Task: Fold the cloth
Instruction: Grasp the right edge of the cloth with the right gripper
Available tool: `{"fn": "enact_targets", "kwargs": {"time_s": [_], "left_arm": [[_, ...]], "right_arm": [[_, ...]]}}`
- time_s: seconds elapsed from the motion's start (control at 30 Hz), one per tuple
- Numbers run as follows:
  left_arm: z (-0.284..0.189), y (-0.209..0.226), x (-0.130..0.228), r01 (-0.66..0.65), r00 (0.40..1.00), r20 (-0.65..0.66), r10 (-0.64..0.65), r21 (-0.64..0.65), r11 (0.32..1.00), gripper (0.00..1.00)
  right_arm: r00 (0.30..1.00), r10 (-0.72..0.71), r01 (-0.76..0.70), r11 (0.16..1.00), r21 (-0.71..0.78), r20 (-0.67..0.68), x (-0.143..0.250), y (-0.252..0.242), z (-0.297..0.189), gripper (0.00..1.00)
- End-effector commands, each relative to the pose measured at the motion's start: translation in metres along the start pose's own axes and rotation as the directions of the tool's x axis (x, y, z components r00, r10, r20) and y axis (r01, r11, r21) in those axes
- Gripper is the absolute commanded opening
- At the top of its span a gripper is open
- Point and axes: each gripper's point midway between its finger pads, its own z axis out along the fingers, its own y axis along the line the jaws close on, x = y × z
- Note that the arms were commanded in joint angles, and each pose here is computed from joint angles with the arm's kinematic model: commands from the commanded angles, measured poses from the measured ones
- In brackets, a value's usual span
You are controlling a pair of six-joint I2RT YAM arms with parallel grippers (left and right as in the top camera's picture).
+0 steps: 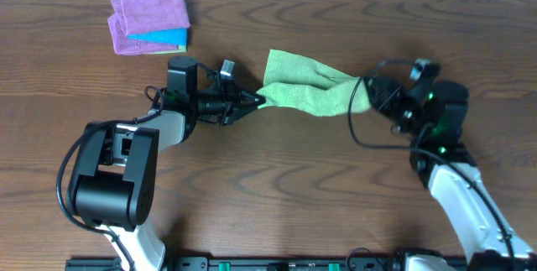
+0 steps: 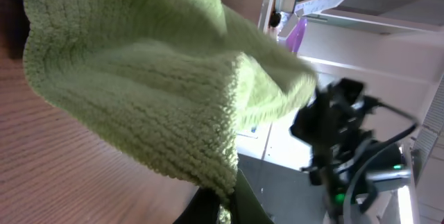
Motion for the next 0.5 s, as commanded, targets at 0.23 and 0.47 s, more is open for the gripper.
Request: {"fn": "enact_targets", "kwargs": {"time_s": [0.23,0.47], "left_arm": [[-0.003,-0.016,-0.003,-0.061,0.998,0.0,0.061,0.025,0.998,0.06],[-0.003,-0.024,-0.007,-0.086,0.996,0.012,0.085,0.046,0.995,0.06]], "right_arm": [[0.999,-0.048,0.048,0.994,0.1,-0.005,-0.022,-0.009,0.019,0.44],[0.984,-0.054,0.097,0.961,0.257,-0.17,0.011,-0.058,0.001,0.6]]}}
